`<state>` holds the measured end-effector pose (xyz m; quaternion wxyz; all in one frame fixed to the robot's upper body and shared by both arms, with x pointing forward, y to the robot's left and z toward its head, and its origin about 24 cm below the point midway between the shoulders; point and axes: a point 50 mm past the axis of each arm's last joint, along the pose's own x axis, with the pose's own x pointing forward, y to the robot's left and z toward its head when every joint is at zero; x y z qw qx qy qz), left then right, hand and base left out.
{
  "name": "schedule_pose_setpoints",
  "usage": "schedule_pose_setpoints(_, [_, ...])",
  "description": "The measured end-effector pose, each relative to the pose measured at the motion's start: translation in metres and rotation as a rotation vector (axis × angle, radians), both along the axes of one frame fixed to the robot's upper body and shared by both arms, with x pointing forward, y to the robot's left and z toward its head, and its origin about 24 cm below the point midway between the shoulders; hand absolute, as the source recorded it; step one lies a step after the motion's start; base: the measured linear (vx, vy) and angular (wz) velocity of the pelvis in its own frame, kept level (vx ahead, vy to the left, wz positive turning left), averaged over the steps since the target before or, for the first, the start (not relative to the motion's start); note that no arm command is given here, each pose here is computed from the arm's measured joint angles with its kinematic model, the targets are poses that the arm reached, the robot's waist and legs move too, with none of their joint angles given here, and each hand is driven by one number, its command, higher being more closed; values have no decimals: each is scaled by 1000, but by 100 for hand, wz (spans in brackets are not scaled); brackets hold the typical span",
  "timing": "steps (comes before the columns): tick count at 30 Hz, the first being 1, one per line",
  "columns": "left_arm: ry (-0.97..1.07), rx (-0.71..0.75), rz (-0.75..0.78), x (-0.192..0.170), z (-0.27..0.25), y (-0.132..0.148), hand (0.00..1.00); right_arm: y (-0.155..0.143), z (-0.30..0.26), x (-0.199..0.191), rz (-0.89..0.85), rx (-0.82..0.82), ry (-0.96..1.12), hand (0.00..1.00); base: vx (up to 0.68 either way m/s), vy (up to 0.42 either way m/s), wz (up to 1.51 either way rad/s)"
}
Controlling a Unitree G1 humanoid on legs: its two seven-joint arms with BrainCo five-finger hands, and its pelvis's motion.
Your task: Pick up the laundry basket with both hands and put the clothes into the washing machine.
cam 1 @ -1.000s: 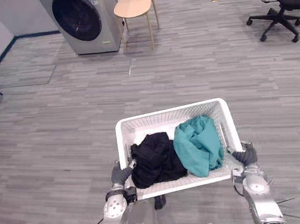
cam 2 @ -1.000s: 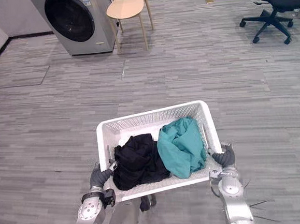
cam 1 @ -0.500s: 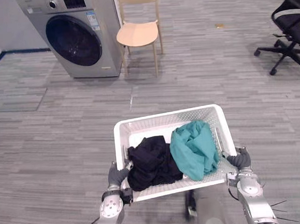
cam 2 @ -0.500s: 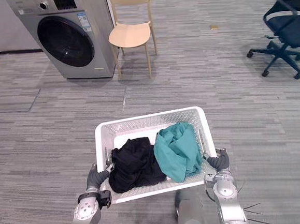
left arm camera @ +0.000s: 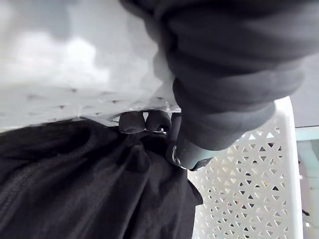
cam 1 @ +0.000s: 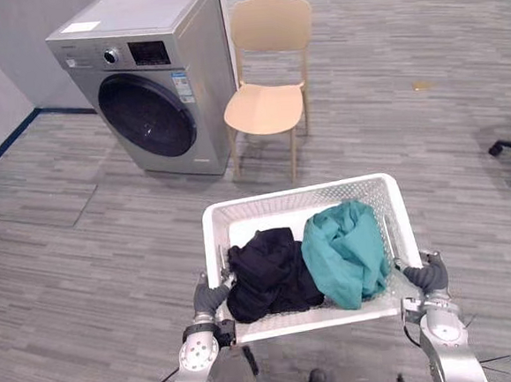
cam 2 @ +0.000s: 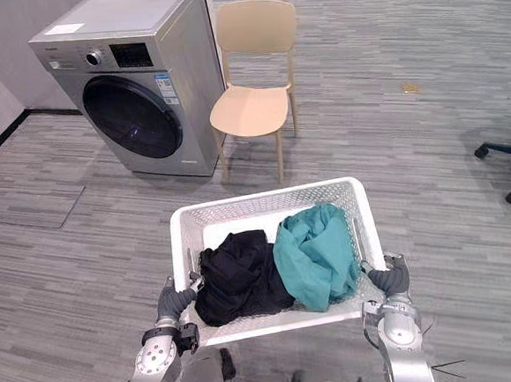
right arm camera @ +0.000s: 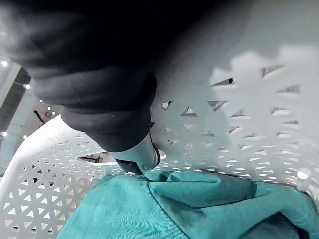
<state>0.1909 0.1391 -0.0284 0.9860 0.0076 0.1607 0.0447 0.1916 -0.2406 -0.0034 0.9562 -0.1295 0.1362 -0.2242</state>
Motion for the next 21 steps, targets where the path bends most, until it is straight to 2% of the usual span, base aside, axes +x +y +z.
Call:
schedule_pose_setpoints(10, [50,38,-10,-5,-7,4,100,3,-26,2,-6,44,106,100,566,229,-25])
schedule_pose_setpoints(16, [70,79,-16,-6,-9,14,100,11,-29,9,31,39,117,100,489,17,6])
schedule_pose_setpoints(21, [108,69,-30,-6,-18,7,100,4,-29,6,28,15,132,100,618,-127,19])
